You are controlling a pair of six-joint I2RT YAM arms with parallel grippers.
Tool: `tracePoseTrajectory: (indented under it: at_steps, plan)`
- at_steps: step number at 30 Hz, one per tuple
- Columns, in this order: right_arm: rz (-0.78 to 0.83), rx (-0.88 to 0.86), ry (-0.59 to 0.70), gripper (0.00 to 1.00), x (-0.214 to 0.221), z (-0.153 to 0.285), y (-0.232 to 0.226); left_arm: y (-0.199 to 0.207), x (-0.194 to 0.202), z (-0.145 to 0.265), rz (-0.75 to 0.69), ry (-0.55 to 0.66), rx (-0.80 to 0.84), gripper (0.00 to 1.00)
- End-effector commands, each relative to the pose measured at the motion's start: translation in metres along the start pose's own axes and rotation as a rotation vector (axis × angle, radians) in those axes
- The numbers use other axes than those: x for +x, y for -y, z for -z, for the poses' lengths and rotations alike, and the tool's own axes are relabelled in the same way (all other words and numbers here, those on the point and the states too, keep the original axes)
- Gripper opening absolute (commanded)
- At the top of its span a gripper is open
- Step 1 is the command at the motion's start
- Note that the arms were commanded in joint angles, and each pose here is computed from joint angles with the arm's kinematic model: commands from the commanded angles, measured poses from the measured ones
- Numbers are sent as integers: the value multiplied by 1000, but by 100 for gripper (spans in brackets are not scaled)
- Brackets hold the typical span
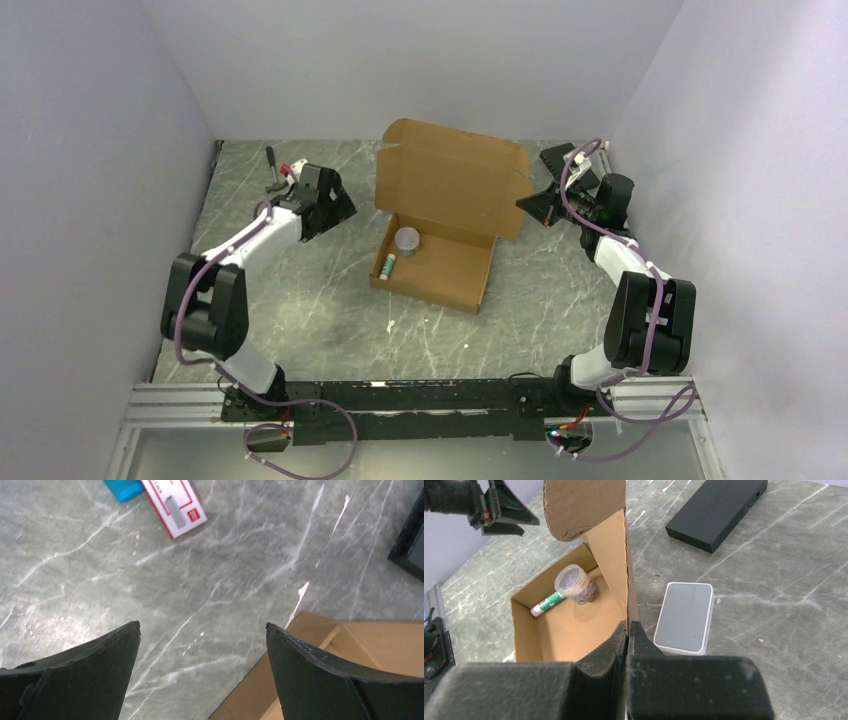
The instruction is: Fold the paper box
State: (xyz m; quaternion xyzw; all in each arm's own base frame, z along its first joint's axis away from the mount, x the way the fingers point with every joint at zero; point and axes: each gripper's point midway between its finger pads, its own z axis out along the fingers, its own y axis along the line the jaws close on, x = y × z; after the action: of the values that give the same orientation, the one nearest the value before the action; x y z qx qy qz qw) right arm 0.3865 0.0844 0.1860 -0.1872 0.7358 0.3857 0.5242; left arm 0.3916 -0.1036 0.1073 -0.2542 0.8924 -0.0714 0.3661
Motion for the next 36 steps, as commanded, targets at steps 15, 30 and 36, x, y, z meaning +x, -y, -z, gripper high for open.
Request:
tracePoseTrajectory:
  at_steps: [15,30,36]
  plan:
    - [70,-32,27,0,-16,-1,-7,-16,-39,-72,132,-126,-196,77]
    - [70,-30,24,0,-15,-2,-6,-25,-38,-116,91,-195,-238,80]
    - [67,-30,23,0,-14,-2,-5,-29,-39,-123,117,-206,-273,80]
